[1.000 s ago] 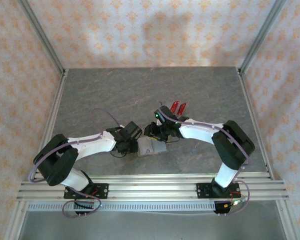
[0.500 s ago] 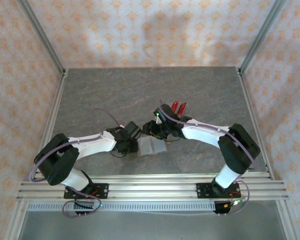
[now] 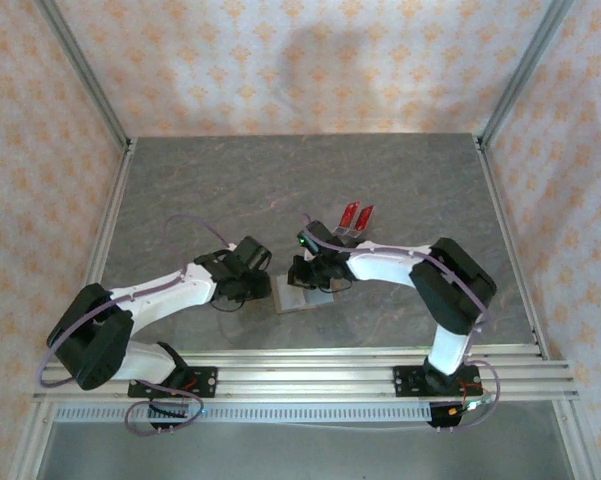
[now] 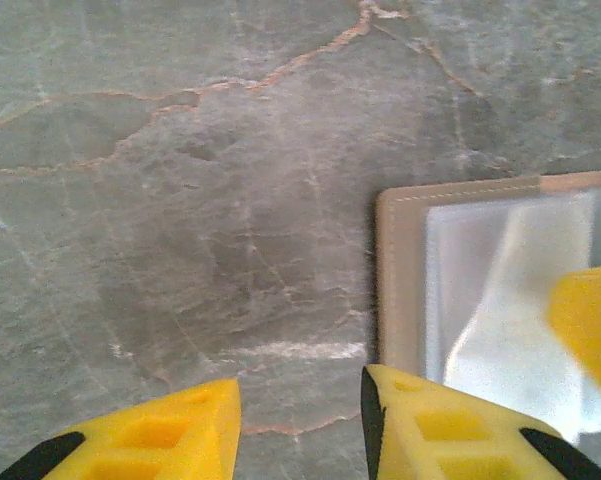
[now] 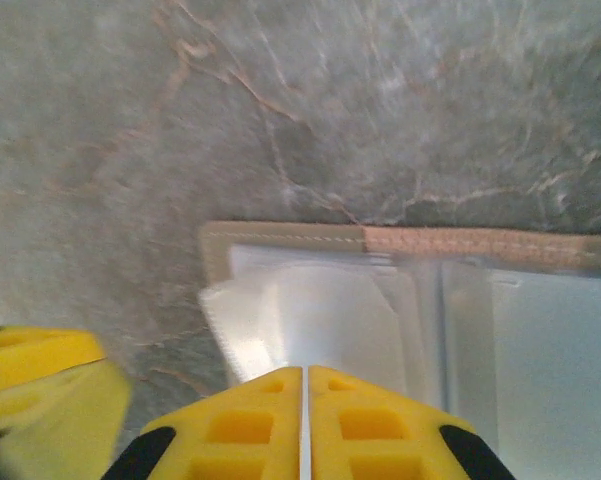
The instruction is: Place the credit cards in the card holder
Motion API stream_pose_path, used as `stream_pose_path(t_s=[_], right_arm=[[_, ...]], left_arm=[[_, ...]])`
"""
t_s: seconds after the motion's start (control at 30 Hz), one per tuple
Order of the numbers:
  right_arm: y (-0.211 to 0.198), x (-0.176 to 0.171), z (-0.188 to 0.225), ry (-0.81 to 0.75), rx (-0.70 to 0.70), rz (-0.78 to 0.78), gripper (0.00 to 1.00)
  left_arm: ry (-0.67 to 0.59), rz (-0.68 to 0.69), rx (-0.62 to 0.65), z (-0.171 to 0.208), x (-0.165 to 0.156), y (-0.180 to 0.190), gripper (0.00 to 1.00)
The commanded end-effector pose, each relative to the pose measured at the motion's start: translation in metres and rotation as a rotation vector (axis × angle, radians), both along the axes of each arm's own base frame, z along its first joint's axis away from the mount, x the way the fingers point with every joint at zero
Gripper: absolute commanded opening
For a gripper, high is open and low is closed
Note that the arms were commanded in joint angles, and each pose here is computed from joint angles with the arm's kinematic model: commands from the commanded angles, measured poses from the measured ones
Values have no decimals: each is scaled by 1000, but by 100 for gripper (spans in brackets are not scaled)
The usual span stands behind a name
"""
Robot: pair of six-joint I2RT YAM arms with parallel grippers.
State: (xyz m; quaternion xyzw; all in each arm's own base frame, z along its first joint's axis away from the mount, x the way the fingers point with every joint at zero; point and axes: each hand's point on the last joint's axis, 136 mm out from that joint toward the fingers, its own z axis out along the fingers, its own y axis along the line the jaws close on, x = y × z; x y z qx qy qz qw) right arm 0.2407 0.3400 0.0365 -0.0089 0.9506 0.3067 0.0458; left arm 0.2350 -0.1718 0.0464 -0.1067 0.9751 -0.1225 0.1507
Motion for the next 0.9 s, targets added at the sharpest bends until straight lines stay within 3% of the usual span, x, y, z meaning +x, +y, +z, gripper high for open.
stream_pose_path(t_s=[0.0, 0.13, 0.37, 0.57, 0.7, 0.87], right_arm=[[8, 5, -7, -11, -13, 10, 10], [2, 7, -11, -29, -48, 4, 13], [-23, 34, 51, -158, -62, -23, 25], [-122, 86, 76, -200, -260, -246, 26], [-189, 115, 87, -214, -363, -408, 35], [-221, 142, 82, -181, -383, -489, 38]], left_arm=[[-7, -34, -8, 10, 2, -4, 38], [2, -47, -12, 8, 3, -8, 40], [16, -111, -32, 6, 10, -28, 40], [24, -137, -12, 3, 21, -38, 41], [44, -152, 20, -7, 21, -39, 41], [55, -167, 51, -16, 19, -40, 41]])
